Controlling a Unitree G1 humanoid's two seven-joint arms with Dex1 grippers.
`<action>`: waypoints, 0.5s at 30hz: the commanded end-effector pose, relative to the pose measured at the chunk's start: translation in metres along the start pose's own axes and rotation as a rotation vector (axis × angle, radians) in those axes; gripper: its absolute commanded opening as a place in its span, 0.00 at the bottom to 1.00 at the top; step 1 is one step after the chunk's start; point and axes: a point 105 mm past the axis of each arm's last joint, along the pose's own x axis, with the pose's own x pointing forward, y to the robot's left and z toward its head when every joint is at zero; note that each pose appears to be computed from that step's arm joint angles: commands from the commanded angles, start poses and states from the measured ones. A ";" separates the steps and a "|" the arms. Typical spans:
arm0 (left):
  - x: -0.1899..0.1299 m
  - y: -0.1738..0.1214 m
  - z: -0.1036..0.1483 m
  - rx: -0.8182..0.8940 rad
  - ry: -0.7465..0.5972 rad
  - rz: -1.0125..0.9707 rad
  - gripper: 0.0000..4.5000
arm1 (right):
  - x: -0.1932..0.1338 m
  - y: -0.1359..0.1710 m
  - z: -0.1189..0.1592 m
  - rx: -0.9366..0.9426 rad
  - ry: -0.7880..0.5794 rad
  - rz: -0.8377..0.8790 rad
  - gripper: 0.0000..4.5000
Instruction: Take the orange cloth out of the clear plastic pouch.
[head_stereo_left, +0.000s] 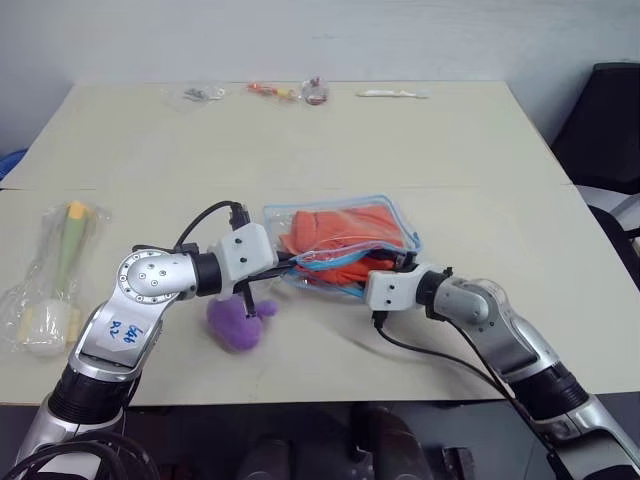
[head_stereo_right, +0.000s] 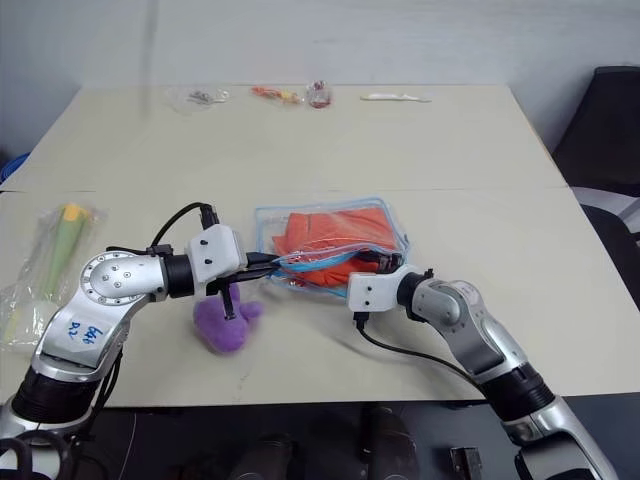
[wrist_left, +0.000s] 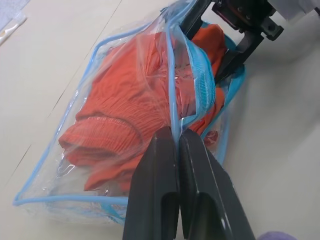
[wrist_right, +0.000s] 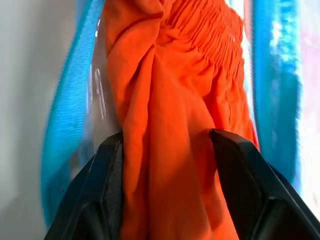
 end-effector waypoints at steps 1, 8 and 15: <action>0.000 -0.001 0.013 0.040 -0.040 0.003 0.00 | 0.011 0.009 -0.009 -0.025 0.038 0.030 0.59; 0.000 0.000 0.014 0.036 -0.041 0.011 0.00 | 0.030 0.020 -0.018 -0.029 0.057 0.062 0.50; 0.000 0.001 0.011 0.025 -0.031 0.023 0.00 | 0.026 0.021 -0.019 0.010 0.043 0.056 0.01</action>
